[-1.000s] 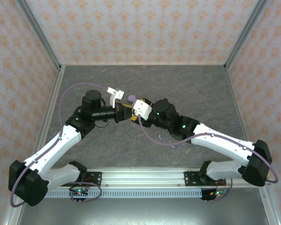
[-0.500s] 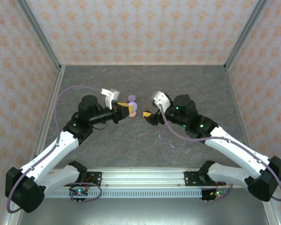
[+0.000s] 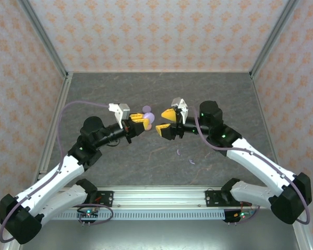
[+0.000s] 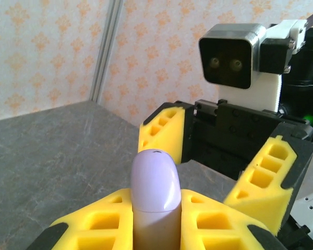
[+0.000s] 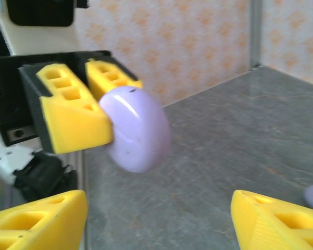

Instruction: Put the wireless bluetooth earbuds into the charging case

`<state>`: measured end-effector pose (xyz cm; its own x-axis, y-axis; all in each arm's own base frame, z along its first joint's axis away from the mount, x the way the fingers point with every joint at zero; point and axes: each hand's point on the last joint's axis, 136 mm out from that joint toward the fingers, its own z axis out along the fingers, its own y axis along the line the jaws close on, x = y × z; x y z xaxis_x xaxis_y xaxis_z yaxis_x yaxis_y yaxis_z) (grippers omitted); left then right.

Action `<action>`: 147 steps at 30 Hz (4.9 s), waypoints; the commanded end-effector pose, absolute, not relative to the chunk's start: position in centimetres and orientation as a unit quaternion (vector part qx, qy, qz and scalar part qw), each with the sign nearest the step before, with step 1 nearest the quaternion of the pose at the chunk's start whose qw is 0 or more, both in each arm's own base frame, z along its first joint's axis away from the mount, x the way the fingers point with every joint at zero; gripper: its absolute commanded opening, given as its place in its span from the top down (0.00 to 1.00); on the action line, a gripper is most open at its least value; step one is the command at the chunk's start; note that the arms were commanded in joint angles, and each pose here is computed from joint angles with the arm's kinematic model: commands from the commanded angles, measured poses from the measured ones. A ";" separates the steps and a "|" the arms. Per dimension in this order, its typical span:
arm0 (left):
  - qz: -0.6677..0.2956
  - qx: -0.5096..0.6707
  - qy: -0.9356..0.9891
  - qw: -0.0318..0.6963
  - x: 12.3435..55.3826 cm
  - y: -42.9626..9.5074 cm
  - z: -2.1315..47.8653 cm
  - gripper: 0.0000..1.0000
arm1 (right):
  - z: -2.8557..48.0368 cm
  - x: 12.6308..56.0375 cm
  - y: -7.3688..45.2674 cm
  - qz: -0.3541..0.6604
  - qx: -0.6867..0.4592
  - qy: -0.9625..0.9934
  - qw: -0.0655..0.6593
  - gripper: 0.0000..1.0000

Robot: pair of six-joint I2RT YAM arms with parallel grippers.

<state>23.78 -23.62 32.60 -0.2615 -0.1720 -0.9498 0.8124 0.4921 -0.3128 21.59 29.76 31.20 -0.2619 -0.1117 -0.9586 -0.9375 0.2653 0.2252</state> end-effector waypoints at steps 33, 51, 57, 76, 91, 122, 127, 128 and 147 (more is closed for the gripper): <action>-0.445 0.315 0.615 0.569 21.1 -24.5 33.9 0.74 | 35.3 19.3 31.4 0.495 -0.511 0.579 0.399 0.83; -0.445 0.315 0.621 0.563 21.2 -24.5 33.5 0.80 | 34.6 19.8 31.5 0.493 -0.501 0.591 0.395 0.82; -0.445 0.315 0.621 0.564 21.2 -24.5 33.5 0.85 | 34.0 20.1 30.9 0.464 -0.504 0.610 0.398 0.70; -0.443 0.320 0.626 0.556 21.2 -24.8 33.1 0.88 | 36.0 23.8 30.6 0.417 -0.444 0.637 0.472 0.32; -0.440 0.321 0.628 0.556 21.4 -24.9 33.0 0.88 | 37.3 25.5 29.6 0.393 -0.425 0.652 0.490 0.30; -0.413 0.307 0.659 0.549 22.0 -24.2 29.7 0.90 | 6.9 21.7 16.0 0.111 -0.023 0.989 0.093 0.48; -0.415 0.306 0.659 0.548 21.9 -24.2 29.4 0.90 | 3.8 20.5 16.4 0.098 -0.026 0.993 0.064 0.51; -0.417 0.305 0.659 0.547 21.9 -24.2 29.3 0.90 | 3.5 20.5 16.4 0.091 -0.031 0.993 0.062 0.51; -0.415 0.301 0.663 0.546 22.0 -24.1 28.9 0.90 | 1.8 18.3 15.5 0.037 -0.054 0.998 0.008 0.66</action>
